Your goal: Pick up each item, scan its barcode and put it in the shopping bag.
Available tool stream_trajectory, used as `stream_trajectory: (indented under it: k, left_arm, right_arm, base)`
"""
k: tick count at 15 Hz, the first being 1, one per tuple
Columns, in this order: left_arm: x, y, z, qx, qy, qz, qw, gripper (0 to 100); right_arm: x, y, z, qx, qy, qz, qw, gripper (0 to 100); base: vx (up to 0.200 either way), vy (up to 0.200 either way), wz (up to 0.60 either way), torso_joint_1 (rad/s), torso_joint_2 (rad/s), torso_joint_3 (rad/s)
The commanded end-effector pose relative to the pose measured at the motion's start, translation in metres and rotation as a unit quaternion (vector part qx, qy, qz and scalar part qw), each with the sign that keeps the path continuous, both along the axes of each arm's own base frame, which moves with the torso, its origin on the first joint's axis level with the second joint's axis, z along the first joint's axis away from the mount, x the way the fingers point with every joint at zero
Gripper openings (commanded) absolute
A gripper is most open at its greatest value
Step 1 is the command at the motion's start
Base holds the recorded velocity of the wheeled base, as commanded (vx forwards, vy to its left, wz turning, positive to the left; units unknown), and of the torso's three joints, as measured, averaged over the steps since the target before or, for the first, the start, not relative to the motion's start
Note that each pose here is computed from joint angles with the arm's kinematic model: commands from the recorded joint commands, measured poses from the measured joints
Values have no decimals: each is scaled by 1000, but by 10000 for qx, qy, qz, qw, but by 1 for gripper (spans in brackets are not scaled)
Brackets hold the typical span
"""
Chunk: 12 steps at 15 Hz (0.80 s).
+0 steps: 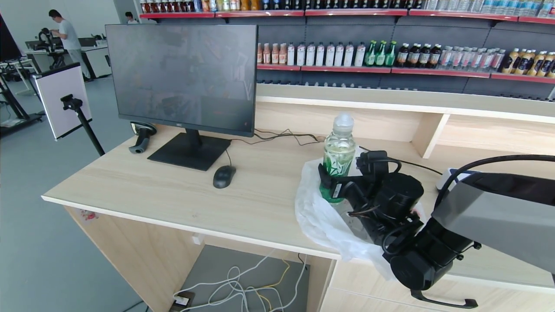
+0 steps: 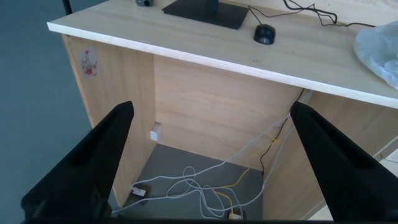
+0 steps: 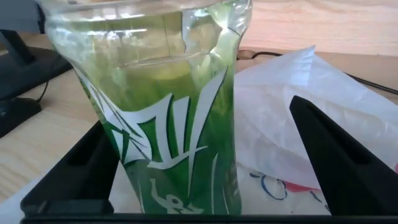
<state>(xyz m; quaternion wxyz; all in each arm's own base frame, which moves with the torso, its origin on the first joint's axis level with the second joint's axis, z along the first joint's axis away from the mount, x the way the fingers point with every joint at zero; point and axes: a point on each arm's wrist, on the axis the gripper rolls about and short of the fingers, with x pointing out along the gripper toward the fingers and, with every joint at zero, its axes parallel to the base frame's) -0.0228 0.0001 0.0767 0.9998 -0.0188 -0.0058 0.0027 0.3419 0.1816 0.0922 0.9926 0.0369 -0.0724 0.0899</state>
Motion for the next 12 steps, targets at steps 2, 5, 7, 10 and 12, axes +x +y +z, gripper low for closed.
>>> stream_trajectory:
  k: [2, 5, 7, 10, 12]
  left_arm:
    - [0, 0, 0, -3, 4, 3, 10000, 100]
    - [0, 0, 0, 4, 11, 3, 10000, 100]
    - [0, 0, 0, 4, 11, 3, 10000, 100]
    - [0, 0, 0, 4, 11, 3, 10000, 100]
    - [0, 0, 0, 4, 11, 3, 10000, 100]
  right_arm:
    - [-4, -1, 8, 14, -87, 15, 10000, 100]
    - [-10, 3, 12, 27, -107, 100, 9999, 100]
    - [-15, 7, 18, 47, -169, 166, 9997, 100]
    - [-28, 2, 29, 52, -205, 201, 9996, 100]
    - [-44, -5, 37, 41, -170, 234, 9996, 100]
  base:
    - [0, 0, 0, 0, 0, 0]
    - [0, 0, 0, 0, 0, 0]
    - [0, 0, 0, 0, 0, 0]
    - [0, 0, 0, 0, 0, 0]
    - [0, 0, 0, 0, 0, 0]
